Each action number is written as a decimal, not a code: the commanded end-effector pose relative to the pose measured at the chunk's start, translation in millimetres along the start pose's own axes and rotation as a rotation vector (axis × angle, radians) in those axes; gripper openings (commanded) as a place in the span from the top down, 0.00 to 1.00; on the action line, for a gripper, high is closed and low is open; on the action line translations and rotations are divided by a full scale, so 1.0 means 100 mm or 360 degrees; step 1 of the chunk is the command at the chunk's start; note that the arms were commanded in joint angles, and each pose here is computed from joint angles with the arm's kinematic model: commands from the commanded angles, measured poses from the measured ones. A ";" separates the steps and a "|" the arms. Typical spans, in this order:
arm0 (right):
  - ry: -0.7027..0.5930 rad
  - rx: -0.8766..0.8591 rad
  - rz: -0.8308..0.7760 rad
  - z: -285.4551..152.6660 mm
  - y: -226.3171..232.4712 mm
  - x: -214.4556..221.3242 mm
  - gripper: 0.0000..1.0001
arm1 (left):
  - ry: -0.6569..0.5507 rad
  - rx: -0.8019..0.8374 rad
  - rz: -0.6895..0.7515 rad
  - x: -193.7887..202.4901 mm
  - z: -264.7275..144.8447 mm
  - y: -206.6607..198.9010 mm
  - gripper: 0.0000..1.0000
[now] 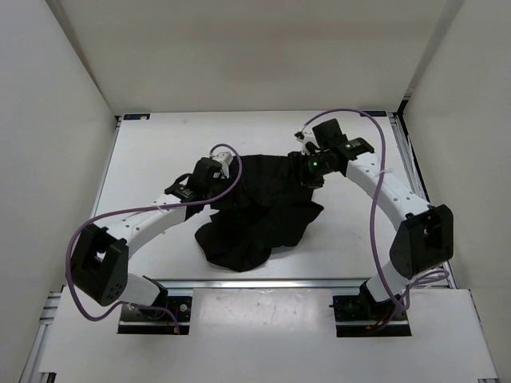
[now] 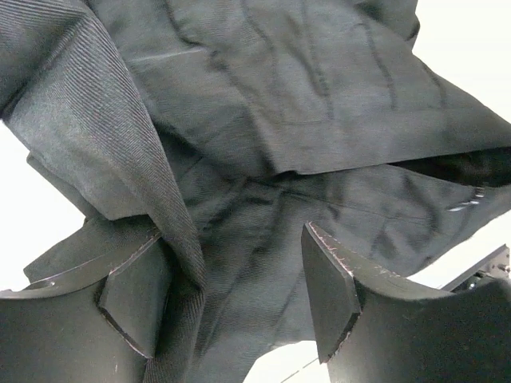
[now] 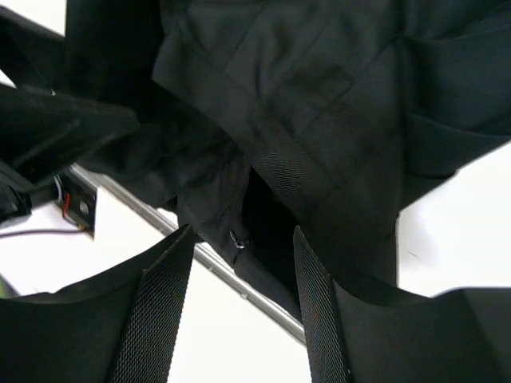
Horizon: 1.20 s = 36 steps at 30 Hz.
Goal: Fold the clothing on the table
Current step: Flatten the skirt out
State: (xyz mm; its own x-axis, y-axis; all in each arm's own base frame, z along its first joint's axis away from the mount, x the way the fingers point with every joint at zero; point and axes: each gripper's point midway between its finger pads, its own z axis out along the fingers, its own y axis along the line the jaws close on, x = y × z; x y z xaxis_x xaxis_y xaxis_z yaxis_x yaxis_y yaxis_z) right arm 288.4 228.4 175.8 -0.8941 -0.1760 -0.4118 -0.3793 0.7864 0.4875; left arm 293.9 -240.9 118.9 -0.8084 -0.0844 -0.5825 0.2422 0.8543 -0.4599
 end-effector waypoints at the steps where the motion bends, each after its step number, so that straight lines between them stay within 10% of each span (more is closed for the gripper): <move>1: 0.0111 -0.0064 -0.0025 0.13 0.07 0.10 0.42 | -0.0017 -0.0016 -0.0050 0.02 -0.02 0.12 0.27; 7: 0.0287 -0.0131 -0.0045 0.31 0.14 0.45 0.51 | -0.0018 -0.0049 -0.0096 0.07 -0.09 0.29 0.27; 14: 0.0364 -0.0250 -0.0069 0.21 0.39 0.51 0.99 | -0.0012 -0.0136 -0.0093 0.13 -0.10 0.48 0.27; 21: 0.0263 0.0046 -0.0043 -0.27 0.30 0.47 1.00 | -0.0107 -0.0344 -0.0133 -0.26 -0.23 0.81 0.28; 31: -0.0388 0.0994 0.0262 -1.40 -0.77 -0.59 1.00 | -0.0153 -0.0362 -0.0240 -0.18 -0.43 0.93 0.28; 36: -0.0748 0.0326 -0.0080 -1.33 -0.09 -0.95 1.00 | -0.0148 -0.0343 -0.0289 0.01 -0.47 0.97 0.28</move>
State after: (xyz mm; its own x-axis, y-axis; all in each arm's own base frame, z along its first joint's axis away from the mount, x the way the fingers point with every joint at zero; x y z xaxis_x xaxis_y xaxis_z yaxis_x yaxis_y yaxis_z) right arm 346.2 124.0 284.0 -0.7625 0.0486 -0.6451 -0.1096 0.9730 0.2029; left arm 298.5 -135.1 100.2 -0.7845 -0.2634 -0.5614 -0.0287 0.9198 -0.3914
